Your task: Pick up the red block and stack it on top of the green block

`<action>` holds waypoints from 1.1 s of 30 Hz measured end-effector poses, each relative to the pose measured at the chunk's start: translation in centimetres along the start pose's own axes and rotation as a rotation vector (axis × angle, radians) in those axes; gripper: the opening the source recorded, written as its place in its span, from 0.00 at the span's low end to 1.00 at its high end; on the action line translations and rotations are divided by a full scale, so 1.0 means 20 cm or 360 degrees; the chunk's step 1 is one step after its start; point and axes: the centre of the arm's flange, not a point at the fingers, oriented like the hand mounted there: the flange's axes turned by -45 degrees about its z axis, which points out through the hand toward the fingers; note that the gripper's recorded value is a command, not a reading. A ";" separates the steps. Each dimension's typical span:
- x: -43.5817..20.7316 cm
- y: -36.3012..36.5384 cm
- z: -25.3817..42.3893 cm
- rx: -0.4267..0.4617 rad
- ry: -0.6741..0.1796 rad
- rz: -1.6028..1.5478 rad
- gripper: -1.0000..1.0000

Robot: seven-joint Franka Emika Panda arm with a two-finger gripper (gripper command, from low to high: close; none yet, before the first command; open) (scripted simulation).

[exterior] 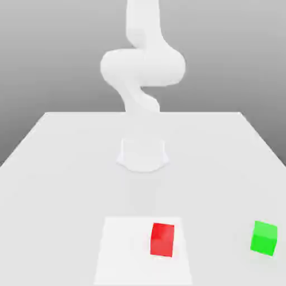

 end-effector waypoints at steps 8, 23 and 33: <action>-0.33 -0.08 0.90 -0.0022 -0.0441 0.0088 0.50; -1.46 -0.15 1.87 -0.0115 -0.1128 0.0210 0.50; -1.62 -0.14 2.03 -0.0116 -0.1133 0.0211 0.00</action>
